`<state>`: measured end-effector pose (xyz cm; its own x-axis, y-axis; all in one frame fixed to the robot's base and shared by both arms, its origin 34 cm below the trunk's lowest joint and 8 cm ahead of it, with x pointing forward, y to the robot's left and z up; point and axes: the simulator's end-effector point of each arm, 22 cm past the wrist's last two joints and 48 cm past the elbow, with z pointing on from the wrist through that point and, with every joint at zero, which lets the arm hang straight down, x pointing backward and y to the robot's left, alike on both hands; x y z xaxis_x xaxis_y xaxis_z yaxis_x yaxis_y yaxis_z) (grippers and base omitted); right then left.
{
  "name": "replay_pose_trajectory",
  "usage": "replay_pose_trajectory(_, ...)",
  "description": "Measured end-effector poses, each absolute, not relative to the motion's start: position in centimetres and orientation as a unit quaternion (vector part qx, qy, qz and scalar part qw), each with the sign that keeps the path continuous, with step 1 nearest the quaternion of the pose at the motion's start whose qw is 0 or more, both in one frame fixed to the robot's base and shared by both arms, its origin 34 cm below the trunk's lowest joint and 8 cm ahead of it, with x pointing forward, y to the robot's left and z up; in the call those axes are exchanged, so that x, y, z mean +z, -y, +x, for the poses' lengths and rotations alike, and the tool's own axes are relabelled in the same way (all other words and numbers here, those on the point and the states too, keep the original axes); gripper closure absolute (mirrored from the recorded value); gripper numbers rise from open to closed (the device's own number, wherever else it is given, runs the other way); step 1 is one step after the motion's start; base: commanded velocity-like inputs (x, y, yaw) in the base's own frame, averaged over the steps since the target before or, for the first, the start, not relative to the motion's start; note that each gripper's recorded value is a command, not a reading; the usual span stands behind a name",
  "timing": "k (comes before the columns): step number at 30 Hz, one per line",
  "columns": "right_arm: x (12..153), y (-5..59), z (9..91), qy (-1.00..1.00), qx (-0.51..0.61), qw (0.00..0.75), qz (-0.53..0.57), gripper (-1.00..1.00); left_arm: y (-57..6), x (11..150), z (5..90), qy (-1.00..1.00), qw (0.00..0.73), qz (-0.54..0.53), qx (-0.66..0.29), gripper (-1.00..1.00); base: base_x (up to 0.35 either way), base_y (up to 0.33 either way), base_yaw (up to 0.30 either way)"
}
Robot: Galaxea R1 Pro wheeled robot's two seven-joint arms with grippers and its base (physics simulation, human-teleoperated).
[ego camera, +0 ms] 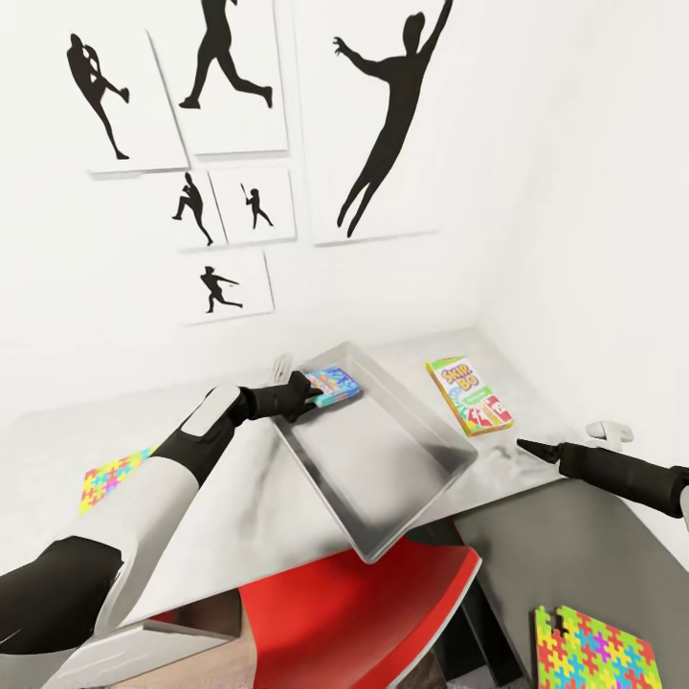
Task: Put all the toys in the child's room - the three board games (two on the bed and one on the table), the two jigsaw puzzles on the table, and the tennis ball on the table - inside the toy box on the table in the child's room.
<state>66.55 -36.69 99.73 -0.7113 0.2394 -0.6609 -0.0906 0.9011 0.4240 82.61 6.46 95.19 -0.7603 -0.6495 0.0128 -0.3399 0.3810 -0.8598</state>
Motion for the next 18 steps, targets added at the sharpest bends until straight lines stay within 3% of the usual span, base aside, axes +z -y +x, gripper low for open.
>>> replay_pose_trajectory(18,98.7,36.7,66.5,-0.902,0.218,0.369,0.044,-1.00,-7.0,93.0,82.4,-0.833,0.171,-0.292,-0.438,1.00,0.000,0.000,0.000)
